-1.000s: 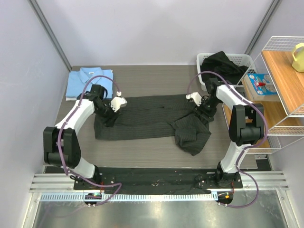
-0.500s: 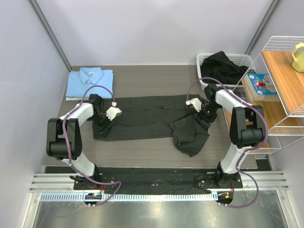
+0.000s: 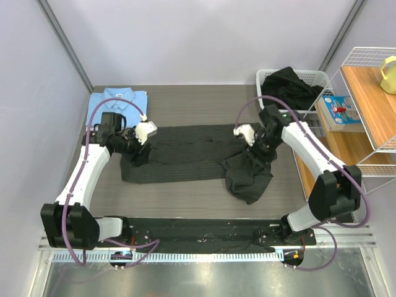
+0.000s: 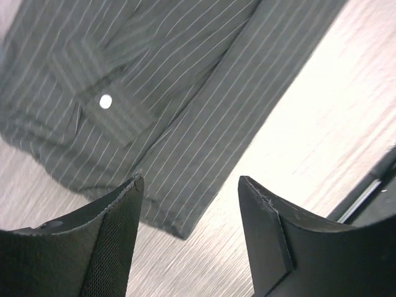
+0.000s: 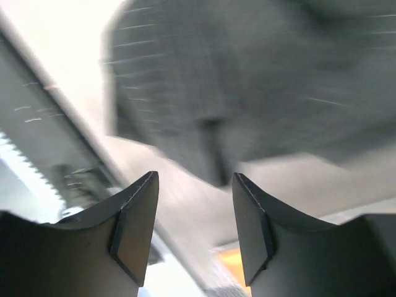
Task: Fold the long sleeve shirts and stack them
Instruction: Fold the shirt
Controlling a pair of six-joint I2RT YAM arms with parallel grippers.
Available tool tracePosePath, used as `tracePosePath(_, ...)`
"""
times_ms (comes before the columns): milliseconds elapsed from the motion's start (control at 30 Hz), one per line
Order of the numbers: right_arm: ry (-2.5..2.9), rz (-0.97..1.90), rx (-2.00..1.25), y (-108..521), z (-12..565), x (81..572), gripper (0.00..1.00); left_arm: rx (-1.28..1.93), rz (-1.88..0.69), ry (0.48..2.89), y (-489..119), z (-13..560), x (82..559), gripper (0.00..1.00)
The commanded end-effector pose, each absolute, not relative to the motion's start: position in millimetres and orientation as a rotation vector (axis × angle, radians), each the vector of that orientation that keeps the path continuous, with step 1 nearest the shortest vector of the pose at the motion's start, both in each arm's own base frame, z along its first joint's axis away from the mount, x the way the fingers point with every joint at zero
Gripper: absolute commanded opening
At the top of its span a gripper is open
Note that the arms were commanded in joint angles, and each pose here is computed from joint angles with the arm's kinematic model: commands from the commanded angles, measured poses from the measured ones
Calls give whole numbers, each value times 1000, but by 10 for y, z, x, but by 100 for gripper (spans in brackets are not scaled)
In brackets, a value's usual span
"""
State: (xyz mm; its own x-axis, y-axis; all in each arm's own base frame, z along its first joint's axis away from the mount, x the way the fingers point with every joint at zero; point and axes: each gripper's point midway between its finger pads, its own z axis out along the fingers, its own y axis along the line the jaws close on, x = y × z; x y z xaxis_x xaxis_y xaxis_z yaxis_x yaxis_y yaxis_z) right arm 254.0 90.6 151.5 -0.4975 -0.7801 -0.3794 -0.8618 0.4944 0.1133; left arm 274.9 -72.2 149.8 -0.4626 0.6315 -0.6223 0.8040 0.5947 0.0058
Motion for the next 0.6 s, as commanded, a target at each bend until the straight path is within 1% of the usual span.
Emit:
tracePosePath(0,2660,674,-1225,1193,1136,2182,55,1131,-473,2180,-942,1717,2648,64)
tracePosePath(33,2703,675,-1207,1177,1025,2132,55,1129,-472,2175,-951,1734,2643,64)
tracePosePath(200,2783,570,-1110,1104,682,2259,56,1116,-472,2171,-960,1762,2608,65)
tracePosePath(233,2799,554,-1099,1087,636,2264,58,1115,-474,2173,-960,1752,2601,65)
tracePosePath(567,2865,614,-972,1189,421,2380,63,1107,-462,2158,-960,1762,2595,66)
